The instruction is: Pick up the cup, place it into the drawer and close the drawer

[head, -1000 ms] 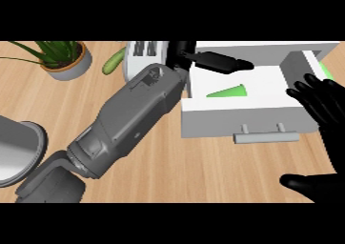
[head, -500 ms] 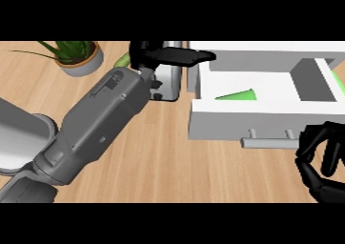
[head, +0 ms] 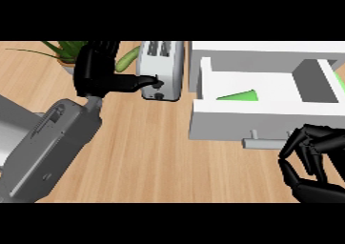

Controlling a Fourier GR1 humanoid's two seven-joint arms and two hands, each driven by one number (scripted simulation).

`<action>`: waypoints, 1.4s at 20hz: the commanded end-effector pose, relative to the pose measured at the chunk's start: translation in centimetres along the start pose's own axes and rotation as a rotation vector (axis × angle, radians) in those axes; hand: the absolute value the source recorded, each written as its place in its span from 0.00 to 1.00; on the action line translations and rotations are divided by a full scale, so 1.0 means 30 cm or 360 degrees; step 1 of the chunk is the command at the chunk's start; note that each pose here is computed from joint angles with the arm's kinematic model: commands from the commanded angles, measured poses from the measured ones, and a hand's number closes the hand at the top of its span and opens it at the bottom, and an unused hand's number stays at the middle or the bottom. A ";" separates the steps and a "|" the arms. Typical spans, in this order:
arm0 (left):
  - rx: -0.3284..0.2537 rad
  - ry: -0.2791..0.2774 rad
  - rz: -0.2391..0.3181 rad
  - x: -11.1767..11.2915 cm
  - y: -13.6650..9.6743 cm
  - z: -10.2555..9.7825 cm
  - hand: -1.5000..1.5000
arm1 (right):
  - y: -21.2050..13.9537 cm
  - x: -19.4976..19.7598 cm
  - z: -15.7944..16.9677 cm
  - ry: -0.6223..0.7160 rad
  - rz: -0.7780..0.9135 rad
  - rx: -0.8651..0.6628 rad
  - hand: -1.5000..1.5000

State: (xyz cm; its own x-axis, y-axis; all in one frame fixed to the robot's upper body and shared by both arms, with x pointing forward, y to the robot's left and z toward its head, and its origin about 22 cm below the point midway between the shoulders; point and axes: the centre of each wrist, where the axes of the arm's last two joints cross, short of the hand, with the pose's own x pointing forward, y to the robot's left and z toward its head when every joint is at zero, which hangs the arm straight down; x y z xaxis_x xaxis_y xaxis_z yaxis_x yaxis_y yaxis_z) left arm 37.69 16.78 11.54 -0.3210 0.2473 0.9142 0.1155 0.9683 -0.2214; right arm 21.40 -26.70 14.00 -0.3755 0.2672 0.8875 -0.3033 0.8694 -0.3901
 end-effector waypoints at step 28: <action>0.0079 -0.0004 0.0024 0.079 0.515 0.443 0.00 | 0.218 -0.538 -0.325 0.0345 0.1036 0.0476 0.00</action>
State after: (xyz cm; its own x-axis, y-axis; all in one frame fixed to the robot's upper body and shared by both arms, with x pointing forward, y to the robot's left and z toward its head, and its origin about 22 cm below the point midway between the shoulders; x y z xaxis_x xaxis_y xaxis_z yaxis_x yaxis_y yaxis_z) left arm 27.01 31.52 5.38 -0.3099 0.2702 0.9116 0.0820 0.9628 -0.2575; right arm 32.41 -21.18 0.70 -0.4032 0.7805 0.4777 -0.2933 0.3843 -0.8754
